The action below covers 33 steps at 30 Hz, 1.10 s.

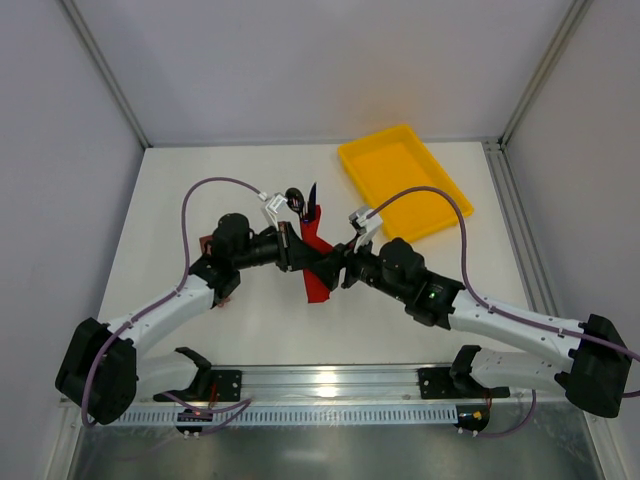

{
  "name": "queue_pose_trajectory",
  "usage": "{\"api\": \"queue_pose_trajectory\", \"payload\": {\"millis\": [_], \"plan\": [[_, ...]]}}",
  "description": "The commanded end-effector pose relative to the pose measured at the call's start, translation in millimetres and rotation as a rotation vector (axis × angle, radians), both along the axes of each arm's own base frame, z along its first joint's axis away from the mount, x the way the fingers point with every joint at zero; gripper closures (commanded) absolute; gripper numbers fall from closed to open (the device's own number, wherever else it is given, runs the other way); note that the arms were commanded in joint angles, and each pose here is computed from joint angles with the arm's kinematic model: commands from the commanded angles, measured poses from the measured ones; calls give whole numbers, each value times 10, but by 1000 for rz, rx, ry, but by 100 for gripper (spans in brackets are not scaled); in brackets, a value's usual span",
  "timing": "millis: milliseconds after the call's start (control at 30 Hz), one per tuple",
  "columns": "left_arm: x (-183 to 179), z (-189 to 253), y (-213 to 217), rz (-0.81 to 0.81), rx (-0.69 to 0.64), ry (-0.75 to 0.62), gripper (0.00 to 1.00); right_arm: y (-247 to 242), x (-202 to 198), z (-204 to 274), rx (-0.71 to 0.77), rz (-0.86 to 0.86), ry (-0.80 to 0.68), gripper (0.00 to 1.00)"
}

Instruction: Place the utensils on the paper napkin and roll it up

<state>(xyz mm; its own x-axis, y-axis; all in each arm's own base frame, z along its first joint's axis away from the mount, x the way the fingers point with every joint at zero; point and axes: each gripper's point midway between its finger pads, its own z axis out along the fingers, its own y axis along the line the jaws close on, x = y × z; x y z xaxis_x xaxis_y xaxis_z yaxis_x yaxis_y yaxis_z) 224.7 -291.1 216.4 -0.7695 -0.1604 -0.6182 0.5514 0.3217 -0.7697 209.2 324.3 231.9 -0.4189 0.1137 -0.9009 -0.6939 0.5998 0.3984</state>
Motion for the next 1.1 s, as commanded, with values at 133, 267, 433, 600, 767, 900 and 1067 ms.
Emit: {"api": "queue_pose_trajectory", "payload": {"millis": [133, 267, 433, 600, 767, 900, 1067], "plan": [[-40, 382, -77, -61, -95, -107, 100, 66, -26, 57, 35, 20, -27, 37], [-46, 406, -83, -67, -105, -112, 100, 78, -50, 38, 40, 32, -25, 36], [-51, 444, -94, -77, -127, -122, 100, 107, -115, 42, 66, 68, -24, 36], [-78, 477, -99, -92, -141, -133, 100, 126, -121, 14, 72, 73, -14, 36], [-88, 488, -105, -98, -146, -137, 100, 114, -122, -17, 69, 67, -5, 36], [-88, 502, -108, -101, -149, -141, 100, 85, -108, -56, 57, 50, 6, 36], [-79, 501, -106, -97, -144, -146, 100, 37, -63, -116, 18, 13, 27, 36]]}}
